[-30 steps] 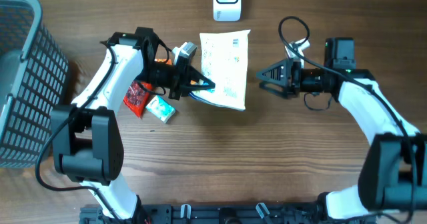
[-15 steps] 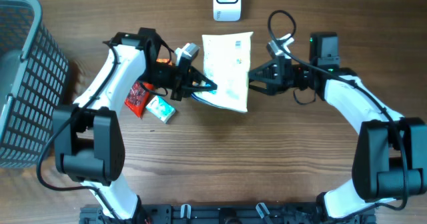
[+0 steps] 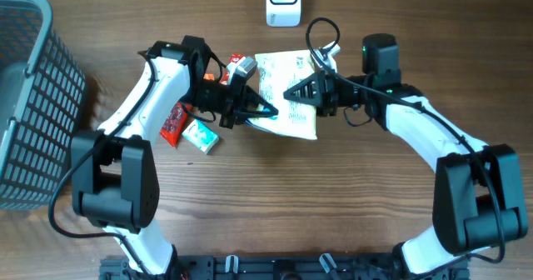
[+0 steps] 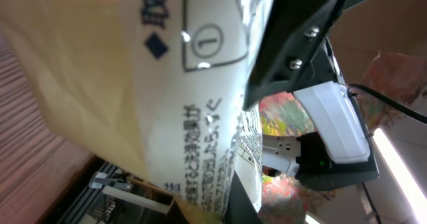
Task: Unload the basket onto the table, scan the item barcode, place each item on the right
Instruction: 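Lift the wipes pack and grasp its other edge with the right gripper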
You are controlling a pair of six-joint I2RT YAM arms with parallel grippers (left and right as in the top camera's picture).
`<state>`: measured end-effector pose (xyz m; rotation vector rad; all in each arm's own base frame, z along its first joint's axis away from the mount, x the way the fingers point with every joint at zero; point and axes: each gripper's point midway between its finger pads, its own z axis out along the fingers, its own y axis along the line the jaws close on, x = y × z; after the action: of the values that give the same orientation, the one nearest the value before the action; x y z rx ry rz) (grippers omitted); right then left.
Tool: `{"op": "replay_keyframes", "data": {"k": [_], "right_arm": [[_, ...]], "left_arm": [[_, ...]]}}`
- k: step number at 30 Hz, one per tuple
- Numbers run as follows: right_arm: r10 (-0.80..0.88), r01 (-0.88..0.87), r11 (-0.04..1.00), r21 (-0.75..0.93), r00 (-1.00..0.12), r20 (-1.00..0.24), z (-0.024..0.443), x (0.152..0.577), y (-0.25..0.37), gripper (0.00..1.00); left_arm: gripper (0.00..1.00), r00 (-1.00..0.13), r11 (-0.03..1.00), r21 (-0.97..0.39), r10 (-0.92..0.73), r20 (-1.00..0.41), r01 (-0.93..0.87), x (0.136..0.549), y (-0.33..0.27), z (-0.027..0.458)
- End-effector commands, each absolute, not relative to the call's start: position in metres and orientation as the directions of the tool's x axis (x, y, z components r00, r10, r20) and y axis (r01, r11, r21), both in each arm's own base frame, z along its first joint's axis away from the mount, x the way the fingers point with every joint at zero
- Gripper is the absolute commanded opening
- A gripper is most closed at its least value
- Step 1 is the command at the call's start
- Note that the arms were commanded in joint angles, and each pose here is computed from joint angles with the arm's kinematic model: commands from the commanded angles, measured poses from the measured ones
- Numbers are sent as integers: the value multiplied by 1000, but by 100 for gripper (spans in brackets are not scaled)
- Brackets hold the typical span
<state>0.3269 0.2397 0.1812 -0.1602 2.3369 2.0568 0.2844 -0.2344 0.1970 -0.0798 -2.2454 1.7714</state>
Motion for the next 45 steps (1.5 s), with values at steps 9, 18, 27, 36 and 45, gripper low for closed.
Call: {"op": "replay_keyframes", "data": {"k": [9,18,27,36,45], "right_arm": [[-69,-56,117,992,-996,-48,184,327,244,35],[-111,-37,81,996,-993,-28,190,319,244,52],[-115,-10,80,997,-993,-1,191,318,244,34],[-111,-3,83,997,-994,6,190,319,244,4],[-78,-80,92,993,-994,-73,192,329,246,4]], "left_arm": [[4,-972,194,-979,209,109,-68,291,-233,208],[4,-977,192,-980,197,84,-45,296,-230,207],[4,-978,190,-981,197,67,-29,298,-230,207],[23,-978,217,-976,198,64,-19,298,-229,202],[68,-986,307,-951,150,76,-27,308,-210,186]]}}
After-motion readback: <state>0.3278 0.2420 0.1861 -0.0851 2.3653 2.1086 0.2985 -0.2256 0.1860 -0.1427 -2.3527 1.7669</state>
